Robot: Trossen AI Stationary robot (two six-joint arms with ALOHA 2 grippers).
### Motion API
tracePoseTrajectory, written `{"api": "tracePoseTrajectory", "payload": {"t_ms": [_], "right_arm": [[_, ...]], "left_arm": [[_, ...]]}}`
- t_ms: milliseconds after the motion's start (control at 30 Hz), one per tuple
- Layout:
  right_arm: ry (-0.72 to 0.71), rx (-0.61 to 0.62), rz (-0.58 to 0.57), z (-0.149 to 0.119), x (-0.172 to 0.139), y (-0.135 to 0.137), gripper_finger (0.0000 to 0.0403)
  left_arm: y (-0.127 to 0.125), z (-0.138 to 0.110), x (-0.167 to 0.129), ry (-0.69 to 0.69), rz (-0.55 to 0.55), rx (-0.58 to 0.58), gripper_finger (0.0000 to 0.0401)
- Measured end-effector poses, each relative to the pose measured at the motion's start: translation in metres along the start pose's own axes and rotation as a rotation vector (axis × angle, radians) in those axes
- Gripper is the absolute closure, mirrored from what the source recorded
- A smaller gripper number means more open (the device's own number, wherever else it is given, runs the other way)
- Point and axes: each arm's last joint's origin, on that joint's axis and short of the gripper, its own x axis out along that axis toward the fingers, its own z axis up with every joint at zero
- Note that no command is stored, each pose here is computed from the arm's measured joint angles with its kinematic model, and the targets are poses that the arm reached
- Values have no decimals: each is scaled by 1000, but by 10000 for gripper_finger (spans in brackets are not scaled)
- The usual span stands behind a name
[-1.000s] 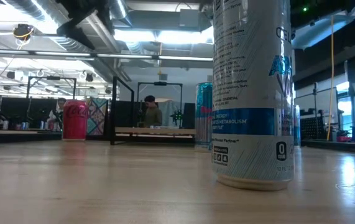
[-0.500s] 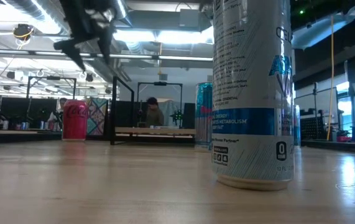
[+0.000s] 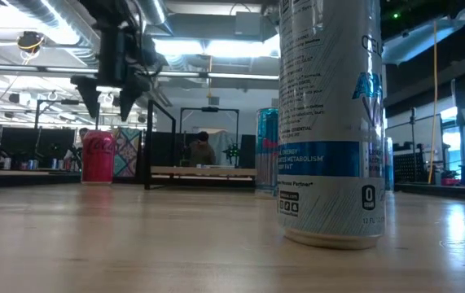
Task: Place canned beverage on shelf
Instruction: Put the top red black soda can on the shelf
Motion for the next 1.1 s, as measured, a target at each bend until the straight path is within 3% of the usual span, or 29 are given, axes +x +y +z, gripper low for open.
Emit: {"api": "tracePoseTrajectory", "payload": {"t_ms": [467,767,1100], "right_arm": [[38,33,8,-4,0,1,352],[37,62,12,-4,0,1,352],[36,63,11,-4,0,1,352]], "left_arm": [[2,13,30,138,11,59,10],[7,1,57,215,18,73,14],[5,3,60,185,-17,137,88]]}}
